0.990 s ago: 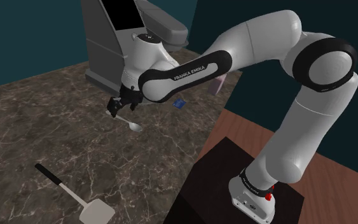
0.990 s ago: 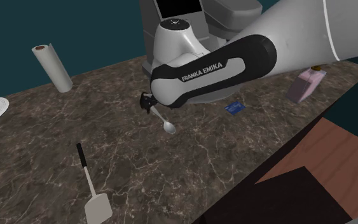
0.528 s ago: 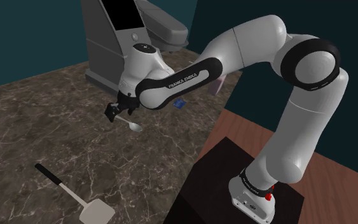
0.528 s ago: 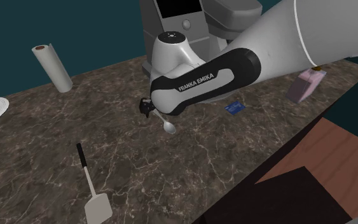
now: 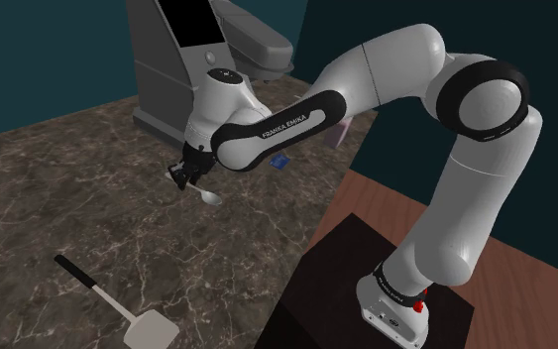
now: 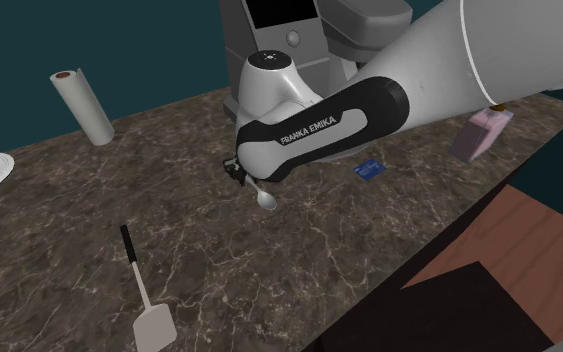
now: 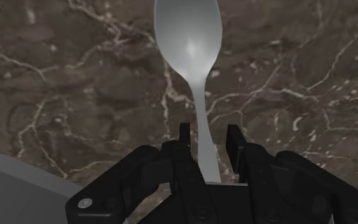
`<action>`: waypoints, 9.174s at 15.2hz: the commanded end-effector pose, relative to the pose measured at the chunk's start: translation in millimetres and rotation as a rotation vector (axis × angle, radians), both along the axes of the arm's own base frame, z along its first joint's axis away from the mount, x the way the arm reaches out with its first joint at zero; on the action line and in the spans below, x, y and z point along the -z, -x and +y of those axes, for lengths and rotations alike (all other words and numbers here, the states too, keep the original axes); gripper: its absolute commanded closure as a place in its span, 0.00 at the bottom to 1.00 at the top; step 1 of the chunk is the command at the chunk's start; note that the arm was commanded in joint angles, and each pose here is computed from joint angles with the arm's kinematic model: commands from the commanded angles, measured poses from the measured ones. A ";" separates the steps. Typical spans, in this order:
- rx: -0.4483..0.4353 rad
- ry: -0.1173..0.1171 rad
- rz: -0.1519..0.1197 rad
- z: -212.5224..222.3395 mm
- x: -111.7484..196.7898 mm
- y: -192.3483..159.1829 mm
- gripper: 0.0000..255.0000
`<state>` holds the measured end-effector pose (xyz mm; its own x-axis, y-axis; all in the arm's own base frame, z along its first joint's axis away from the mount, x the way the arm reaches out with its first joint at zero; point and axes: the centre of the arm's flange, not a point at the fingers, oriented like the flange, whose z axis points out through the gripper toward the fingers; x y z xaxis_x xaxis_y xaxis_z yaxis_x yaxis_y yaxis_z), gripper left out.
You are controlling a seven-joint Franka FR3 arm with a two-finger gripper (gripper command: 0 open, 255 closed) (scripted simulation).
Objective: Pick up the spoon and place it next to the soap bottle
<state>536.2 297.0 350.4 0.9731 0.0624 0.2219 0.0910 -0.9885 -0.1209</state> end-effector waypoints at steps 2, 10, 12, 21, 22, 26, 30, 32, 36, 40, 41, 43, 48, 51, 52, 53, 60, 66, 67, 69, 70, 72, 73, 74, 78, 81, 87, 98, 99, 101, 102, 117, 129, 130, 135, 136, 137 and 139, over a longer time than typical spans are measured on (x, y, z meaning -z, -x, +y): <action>0.000 0.000 0.000 0.0 0.0 0.0 1.00; 0.000 0.000 0.000 0.0 -10.5 0.0 1.00; 0.000 0.000 0.000 0.0 -21.1 0.0 1.00; 0.000 0.000 0.000 0.0 -68.6 0.0 1.00; 0.000 0.000 0.000 0.0 -73.9 0.0 1.00; 0.000 0.000 0.000 0.0 -95.0 0.0 1.00; 0.000 0.000 0.000 0.0 -116.1 0.0 1.00; 0.000 0.000 0.000 0.0 -126.7 0.0 1.00; 0.000 0.000 0.000 0.0 -147.8 0.0 1.00; 0.000 0.000 0.000 0.0 -168.9 0.1 1.00; 0.000 0.000 0.000 0.0 -174.2 0.0 1.00; 0.000 0.000 0.000 0.0 -184.8 0.0 1.00; 0.000 0.000 0.000 0.0 -211.2 0.0 1.00; 0.000 0.000 0.000 0.0 -227.0 0.0 1.00; 0.000 0.000 0.000 0.0 -232.3 0.0 1.00; 0.000 0.000 0.000 0.0 -237.6 0.0 1.00; 0.000 0.000 0.000 0.0 -274.5 0.0 1.00; 0.000 0.000 0.000 0.0 -304.9 0.0 1.00; 0.000 0.000 0.000 -12.5 -304.9 4.2 1.00; 0.000 0.000 0.000 -37.5 -304.9 12.7 1.00; 0.000 0.000 0.000 -50.0 -304.9 16.9 1.00; 0.000 0.000 0.000 -75.0 -305.0 25.3 1.00; 0.000 0.000 0.000 -87.5 -305.0 29.6 1.00; 0.000 0.000 0.000 -100.0 -305.0 33.8 1.00; 0.000 0.000 0.000 -150.0 -305.1 50.7 1.00; 0.000 0.000 0.000 -187.6 -305.2 63.3 1.00; 0.000 0.000 0.000 -262.6 -305.3 88.7 1.00; 0.000 0.000 0.000 -400.2 -305.6 135.1 1.00; 0.000 0.000 0.000 -412.7 -305.6 139.4 1.00; 0.000 0.000 0.000 -437.7 -305.6 147.8 1.00; 0.000 0.000 0.000 -450.2 -305.7 152.0 1.00; 0.000 0.000 0.000 -502.9 -247.7 169.8 1.00; 0.000 0.000 0.000 -502.9 -184.3 169.8 1.00; 0.000 0.000 0.000 -502.9 -179.0 169.8 1.00; 0.000 0.000 0.000 -502.9 -152.6 169.8 1.00; 0.000 0.000 0.000 -502.9 -147.4 169.8 1.00; 0.000 0.000 0.000 -502.9 -142.1 169.8 1.00; 0.000 0.000 0.000 -502.9 -131.5 169.8 1.00</action>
<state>366.4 -206.6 486.4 0.9731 0.0624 0.2216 0.0910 -0.9884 -0.1212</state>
